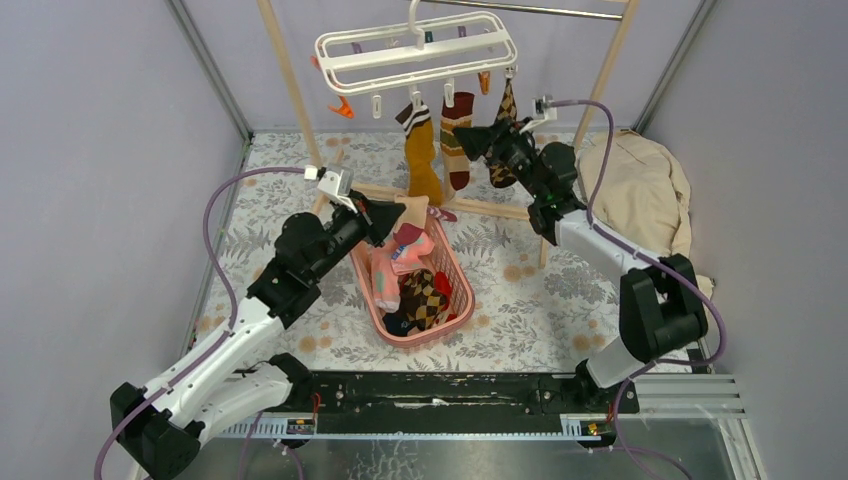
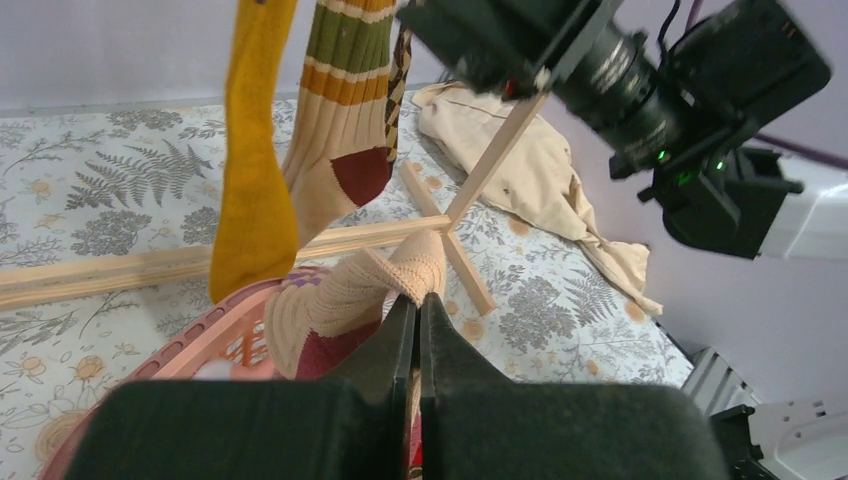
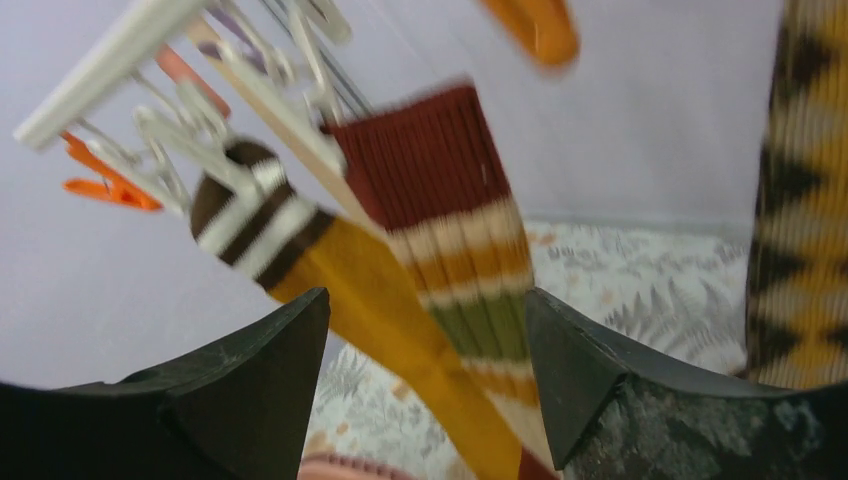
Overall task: Remove the socks clipped to the hanger
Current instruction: Place the sock in the bin.
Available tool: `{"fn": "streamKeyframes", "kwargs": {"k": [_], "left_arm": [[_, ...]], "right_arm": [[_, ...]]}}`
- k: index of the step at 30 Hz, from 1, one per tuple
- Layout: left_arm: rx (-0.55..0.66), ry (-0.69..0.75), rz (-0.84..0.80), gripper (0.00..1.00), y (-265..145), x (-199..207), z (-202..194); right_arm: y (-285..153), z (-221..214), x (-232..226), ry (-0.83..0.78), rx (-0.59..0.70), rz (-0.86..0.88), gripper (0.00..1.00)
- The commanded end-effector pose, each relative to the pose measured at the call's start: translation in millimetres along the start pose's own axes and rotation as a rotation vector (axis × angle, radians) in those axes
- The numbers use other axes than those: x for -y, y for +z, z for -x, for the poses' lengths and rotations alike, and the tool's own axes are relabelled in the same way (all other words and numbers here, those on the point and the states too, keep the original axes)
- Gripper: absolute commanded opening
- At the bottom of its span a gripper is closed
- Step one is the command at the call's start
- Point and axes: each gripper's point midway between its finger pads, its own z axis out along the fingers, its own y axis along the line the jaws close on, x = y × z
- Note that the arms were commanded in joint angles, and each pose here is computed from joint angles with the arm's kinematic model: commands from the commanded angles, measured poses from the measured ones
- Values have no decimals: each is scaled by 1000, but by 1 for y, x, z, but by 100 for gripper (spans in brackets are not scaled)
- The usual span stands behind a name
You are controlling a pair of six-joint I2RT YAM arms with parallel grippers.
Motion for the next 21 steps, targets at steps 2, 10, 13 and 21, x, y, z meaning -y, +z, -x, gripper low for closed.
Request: {"fn": "streamKeyframes", "kwargs": {"k": [2,10,13,21], "left_arm": [[24,-37,-65,0,-12,17,14],[37,-90,-94,0,-30,24,13],[42,-110,-113,0,-40,29,14],[-36,-174,-148,0,-57,32,-15]], "right_arm": [[-38,-3,-10,1,21,-12,80],[-108,-42,3,43,-81,-123,80],[-133,-62,8,63,-146,-162,80],[-182,-93,11,94,-226,-199,81]]}}
